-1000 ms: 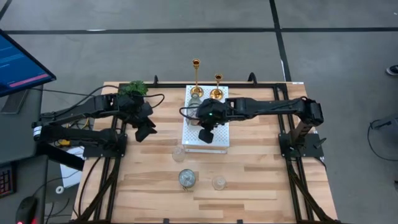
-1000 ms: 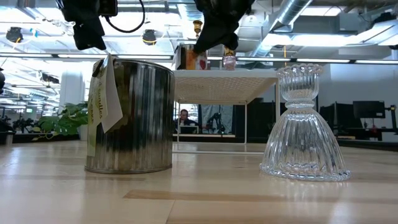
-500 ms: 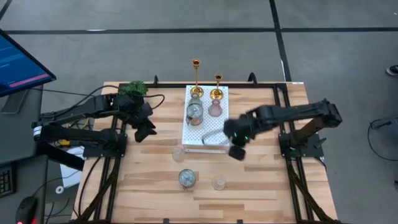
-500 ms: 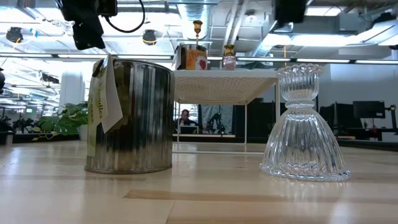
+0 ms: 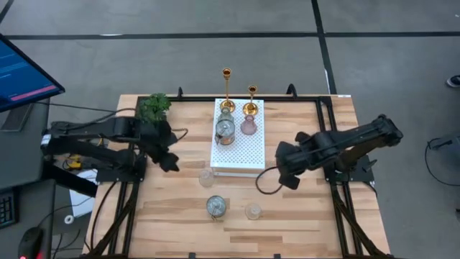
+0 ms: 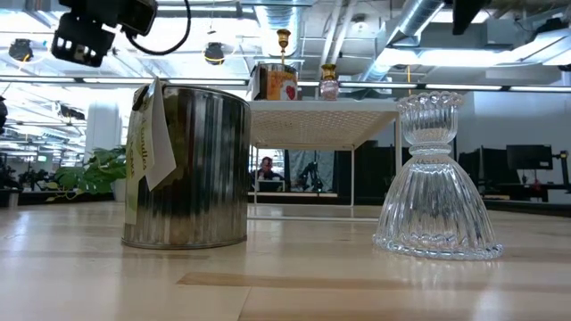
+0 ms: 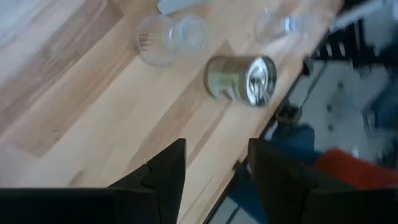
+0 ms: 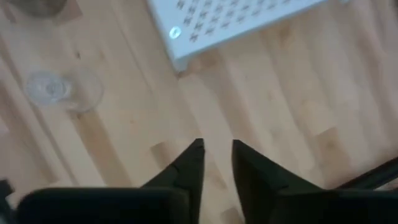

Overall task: Pick & Place candle stick holders
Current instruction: Put the silver scented candle on the shelf

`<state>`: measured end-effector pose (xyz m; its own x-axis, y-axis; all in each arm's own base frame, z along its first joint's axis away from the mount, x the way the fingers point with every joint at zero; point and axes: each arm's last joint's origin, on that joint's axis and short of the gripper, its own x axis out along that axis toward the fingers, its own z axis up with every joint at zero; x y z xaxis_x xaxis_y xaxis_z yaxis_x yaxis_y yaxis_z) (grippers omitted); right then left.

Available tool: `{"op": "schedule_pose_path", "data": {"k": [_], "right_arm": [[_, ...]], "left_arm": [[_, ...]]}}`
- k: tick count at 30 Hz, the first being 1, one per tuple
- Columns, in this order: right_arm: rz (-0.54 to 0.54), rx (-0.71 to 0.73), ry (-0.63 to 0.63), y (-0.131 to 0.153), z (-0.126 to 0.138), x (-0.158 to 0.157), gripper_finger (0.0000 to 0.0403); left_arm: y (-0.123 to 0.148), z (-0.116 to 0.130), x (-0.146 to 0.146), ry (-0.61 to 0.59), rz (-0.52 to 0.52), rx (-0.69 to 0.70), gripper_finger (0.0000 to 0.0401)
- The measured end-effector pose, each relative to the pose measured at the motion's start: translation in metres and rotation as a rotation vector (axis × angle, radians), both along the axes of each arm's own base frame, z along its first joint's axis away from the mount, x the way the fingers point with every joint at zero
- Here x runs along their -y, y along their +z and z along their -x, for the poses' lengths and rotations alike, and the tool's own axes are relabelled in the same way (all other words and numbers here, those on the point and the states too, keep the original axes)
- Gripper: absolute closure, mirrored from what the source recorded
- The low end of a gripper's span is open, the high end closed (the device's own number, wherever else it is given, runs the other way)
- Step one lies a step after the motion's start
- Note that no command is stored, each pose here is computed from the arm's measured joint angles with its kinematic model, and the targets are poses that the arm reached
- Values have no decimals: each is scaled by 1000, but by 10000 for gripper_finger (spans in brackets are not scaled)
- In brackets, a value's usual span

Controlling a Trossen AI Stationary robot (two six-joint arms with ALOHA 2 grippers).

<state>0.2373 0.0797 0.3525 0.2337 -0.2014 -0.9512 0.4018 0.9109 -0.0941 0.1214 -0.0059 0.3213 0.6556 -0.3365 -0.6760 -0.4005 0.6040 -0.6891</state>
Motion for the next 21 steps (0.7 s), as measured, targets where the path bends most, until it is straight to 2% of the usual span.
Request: {"op": "schedule_pose_path", "data": {"k": [5,9,12,15,21], "right_arm": [[72,96,-6,18,26,0,275],[90,169,-33,33,51,3,251],[68,215,-17,40,64,3,244],[64,245,7,45,73,2,242],[100,295,48,50,82,-1,249]], "left_arm": [[-3,-31,34,115,44,-27,236],[-20,-55,71,151,76,-125,256],[-35,-69,99,182,80,-165,268],[-46,-82,118,238,61,-132,274],[-61,-100,125,371,28,-95,276]]}}
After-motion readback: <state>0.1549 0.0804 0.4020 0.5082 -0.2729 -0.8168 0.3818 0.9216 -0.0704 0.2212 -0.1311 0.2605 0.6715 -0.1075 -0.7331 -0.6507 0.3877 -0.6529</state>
